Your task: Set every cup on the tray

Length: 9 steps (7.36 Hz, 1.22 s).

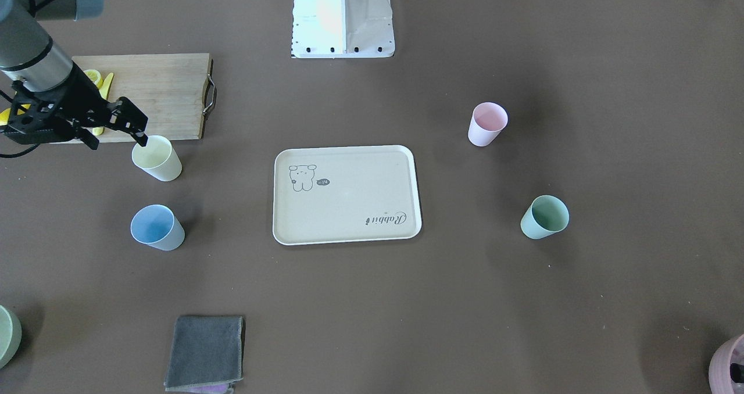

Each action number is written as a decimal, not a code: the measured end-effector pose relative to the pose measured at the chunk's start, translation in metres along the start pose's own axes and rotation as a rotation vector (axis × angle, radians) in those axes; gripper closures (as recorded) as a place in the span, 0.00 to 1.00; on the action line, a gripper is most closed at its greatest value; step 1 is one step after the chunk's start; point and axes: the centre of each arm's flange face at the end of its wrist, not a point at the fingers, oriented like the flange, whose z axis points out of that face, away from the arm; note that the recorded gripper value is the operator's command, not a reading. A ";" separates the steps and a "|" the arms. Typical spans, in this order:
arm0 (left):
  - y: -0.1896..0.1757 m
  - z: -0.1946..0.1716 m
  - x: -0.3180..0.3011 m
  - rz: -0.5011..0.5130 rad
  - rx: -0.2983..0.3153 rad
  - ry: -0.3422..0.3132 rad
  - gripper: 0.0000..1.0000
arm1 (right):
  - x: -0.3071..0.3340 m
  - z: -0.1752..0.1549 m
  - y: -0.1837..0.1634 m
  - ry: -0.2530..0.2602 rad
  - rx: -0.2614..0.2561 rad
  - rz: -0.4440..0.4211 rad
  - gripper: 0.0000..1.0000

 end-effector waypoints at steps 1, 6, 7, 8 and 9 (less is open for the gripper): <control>-0.001 -0.001 0.001 -0.003 0.002 0.000 0.02 | -0.002 0.016 0.012 0.020 -0.007 0.003 0.00; -0.006 -0.004 0.008 -0.009 0.011 0.005 0.02 | 0.041 0.054 0.032 0.025 -0.010 -0.002 0.00; -0.009 -0.005 0.010 -0.005 0.013 0.006 0.02 | 0.040 0.055 0.030 0.023 -0.010 -0.002 0.00; -0.012 -0.005 0.011 -0.003 0.015 0.006 0.02 | 0.040 0.058 0.029 0.026 -0.011 0.001 0.00; -0.013 -0.006 0.013 0.000 0.016 0.007 0.02 | 0.040 0.063 0.026 0.030 -0.012 0.003 0.09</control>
